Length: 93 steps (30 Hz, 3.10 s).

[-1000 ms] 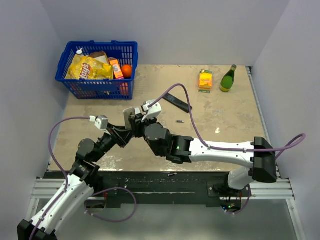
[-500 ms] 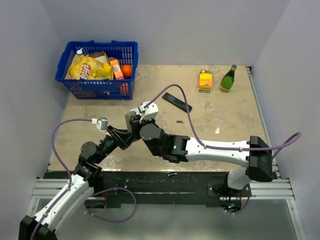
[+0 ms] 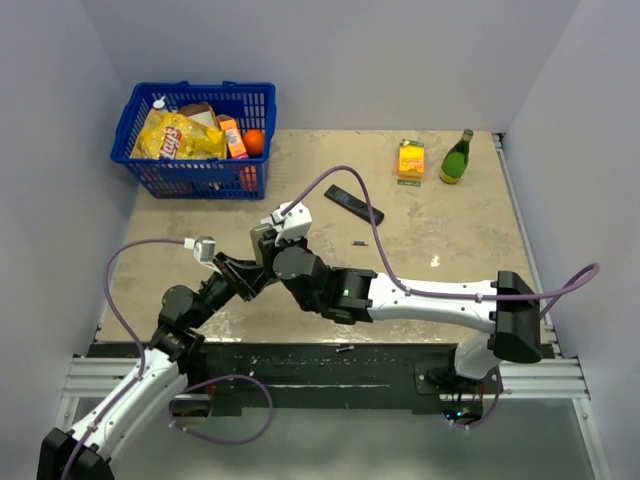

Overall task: Load the batteries into the remote control
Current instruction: Load the battery cover into the remote control.

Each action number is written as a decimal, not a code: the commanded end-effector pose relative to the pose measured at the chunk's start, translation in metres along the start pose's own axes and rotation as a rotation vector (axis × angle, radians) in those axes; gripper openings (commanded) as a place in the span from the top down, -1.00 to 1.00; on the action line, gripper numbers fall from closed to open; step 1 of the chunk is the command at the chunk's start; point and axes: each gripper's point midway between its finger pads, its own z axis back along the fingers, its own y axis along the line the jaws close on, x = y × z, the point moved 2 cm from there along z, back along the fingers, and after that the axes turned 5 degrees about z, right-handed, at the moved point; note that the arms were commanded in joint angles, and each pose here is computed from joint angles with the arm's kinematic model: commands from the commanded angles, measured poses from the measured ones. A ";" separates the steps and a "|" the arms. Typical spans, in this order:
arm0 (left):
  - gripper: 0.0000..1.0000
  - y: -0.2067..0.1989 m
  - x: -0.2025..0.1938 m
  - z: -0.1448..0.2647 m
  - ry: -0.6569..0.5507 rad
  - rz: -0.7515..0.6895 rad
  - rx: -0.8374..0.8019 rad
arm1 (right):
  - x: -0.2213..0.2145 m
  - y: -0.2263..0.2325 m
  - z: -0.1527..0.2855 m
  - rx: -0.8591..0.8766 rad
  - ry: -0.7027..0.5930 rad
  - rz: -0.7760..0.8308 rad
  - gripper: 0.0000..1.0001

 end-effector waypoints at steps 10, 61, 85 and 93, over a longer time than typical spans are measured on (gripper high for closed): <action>1.00 -0.036 0.015 0.001 -0.057 0.005 -0.179 | 0.004 -0.001 0.001 -0.032 -0.006 -0.004 0.30; 1.00 -0.056 0.015 0.005 -0.034 0.040 -0.280 | 0.036 -0.019 0.007 0.782 0.078 -0.257 -0.54; 1.00 -0.051 0.012 0.002 -0.011 0.018 -0.255 | 0.043 -0.042 0.010 0.696 0.055 -0.219 -0.40; 1.00 -0.020 0.014 -0.009 0.004 -0.030 -0.061 | 0.036 -0.041 0.010 0.472 0.072 -0.135 -0.96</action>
